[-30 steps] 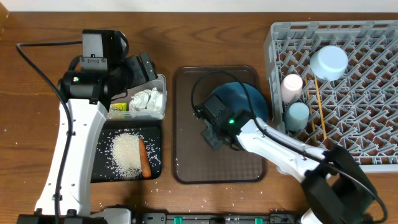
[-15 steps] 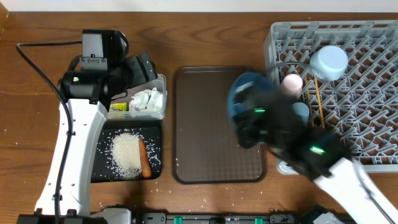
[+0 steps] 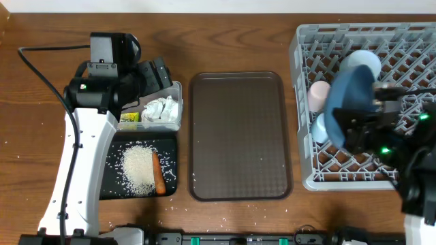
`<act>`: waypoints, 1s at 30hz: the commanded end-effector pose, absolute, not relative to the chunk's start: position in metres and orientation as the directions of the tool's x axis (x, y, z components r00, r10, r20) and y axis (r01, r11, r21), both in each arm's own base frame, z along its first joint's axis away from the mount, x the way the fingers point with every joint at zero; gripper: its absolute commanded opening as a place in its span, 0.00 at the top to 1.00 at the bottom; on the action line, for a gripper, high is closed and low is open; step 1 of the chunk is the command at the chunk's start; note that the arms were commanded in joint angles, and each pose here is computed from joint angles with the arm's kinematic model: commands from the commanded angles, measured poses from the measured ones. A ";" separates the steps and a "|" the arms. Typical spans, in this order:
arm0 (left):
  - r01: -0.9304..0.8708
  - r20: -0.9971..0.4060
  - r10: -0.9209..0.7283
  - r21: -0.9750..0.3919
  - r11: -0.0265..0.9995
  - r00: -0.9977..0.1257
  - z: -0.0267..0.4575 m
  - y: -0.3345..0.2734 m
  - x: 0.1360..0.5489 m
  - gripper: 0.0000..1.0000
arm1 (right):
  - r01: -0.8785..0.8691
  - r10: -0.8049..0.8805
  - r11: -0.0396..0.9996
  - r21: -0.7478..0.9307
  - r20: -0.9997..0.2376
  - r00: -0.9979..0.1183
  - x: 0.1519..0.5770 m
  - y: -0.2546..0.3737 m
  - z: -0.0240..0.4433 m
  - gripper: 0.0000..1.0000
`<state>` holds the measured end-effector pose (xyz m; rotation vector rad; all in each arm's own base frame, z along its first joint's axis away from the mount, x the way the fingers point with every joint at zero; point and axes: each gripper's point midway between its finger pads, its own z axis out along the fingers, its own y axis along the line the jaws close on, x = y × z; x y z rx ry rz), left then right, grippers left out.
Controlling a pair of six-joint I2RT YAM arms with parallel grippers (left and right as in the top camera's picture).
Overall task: Sort waste into correct bins and load items into the dishwasher rack
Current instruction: 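Lift the blue plate and carry it into the rack, then set the blue plate upright in the rack and release it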
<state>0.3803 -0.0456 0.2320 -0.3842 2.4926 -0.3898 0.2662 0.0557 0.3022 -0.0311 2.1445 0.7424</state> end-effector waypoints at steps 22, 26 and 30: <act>-0.187 -0.518 -0.359 -0.354 0.916 -0.777 0.238 -0.042 0.379 0.05 | -0.335 0.570 0.335 0.881 -0.472 -0.672 0.329 -0.056 0.265 0.99; -0.187 -0.518 -0.359 -0.354 0.916 -0.777 0.238 -0.042 0.379 0.05 | -0.106 0.638 0.431 0.896 -0.386 -0.666 0.331 -0.088 0.232 0.99; -0.187 -0.518 -0.359 -0.355 0.916 -0.777 0.238 -0.042 0.379 0.05 | 0.138 0.738 0.463 0.876 -0.294 -0.607 0.322 -0.128 0.205 0.99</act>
